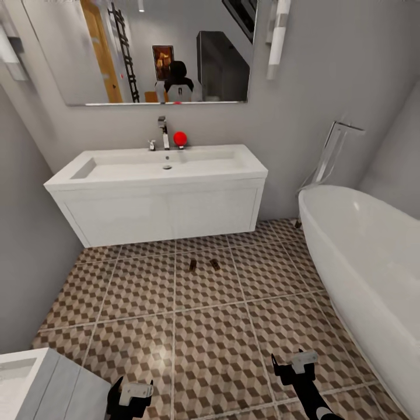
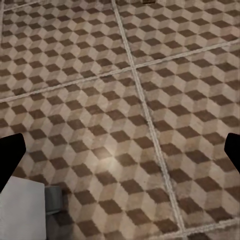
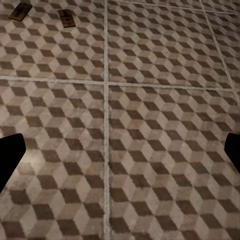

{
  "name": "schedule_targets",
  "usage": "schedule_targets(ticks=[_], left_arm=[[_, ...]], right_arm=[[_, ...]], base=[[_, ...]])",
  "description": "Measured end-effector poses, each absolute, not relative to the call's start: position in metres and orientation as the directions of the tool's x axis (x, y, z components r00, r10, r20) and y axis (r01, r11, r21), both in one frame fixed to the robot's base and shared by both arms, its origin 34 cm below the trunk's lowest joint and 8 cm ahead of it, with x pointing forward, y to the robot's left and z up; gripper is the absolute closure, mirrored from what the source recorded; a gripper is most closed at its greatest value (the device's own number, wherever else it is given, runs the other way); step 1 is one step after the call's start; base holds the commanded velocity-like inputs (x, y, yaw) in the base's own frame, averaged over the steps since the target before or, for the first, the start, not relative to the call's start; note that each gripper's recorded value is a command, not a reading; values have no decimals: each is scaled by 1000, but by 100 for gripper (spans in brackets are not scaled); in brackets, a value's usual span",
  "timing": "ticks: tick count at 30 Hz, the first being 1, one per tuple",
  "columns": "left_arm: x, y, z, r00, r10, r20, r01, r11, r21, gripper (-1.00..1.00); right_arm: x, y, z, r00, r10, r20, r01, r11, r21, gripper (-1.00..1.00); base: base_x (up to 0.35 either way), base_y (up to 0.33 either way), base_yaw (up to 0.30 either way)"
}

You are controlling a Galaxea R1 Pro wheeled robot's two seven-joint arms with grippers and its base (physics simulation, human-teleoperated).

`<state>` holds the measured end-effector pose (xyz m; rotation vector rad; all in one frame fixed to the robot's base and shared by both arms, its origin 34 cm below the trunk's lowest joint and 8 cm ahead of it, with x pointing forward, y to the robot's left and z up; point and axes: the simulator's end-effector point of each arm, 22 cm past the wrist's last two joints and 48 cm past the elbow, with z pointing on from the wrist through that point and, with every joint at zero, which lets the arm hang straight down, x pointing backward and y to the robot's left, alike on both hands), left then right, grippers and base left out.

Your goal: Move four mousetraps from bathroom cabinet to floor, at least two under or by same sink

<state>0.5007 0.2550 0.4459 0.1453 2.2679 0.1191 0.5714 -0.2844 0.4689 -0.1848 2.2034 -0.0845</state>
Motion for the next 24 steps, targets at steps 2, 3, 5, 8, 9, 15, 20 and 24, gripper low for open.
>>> schedule_targets(ticks=[2, 3, 5, 8, 9, 15, 20, 24], left_arm=[[501, 255, 449, -642, 145, -753, 65, 989, 134, -100], [501, 255, 451, -642, 145, -753, 65, 989, 134, -100], [501, 255, 455, -643, 144, -752, 65, 989, 134, -100], [501, 254, 460, -644, 144, -751, 65, 989, 133, -100], [501, 254, 462, -644, 144, -751, 65, 989, 133, -100], [502, 254, 472, -645, 144, -751, 65, 989, 133, -100], [502, 254, 482, -643, 144, -752, 66, 989, 133, -100], [503, 254, 489, -643, 144, -752, 66, 989, 133, -100]], right_arm=[[571, -284, 472, -588, -164, -792, -102, 987, -128, -100], [571, -285, 474, -589, -164, -792, -102, 987, -128, -100], [571, -285, 478, -589, -164, -791, -102, 987, -128, -100], [571, -284, 482, -592, -163, -789, -103, 987, -127, -100], [571, -284, 484, -592, -163, -789, -103, 987, -127, -100], [572, -284, 495, -593, -163, -788, -103, 987, -126, -100], [572, -284, 504, -594, -164, -788, -103, 987, -127, -100], [572, -284, 510, -594, -164, -788, -104, 986, -127, -100]], base=[[0, 0, 0], [0, 0, 0], [0, 0, 0], [0, 0, 0], [0, 0, 0], [0, 0, 0], [0, 0, 0], [0, 0, 0]])
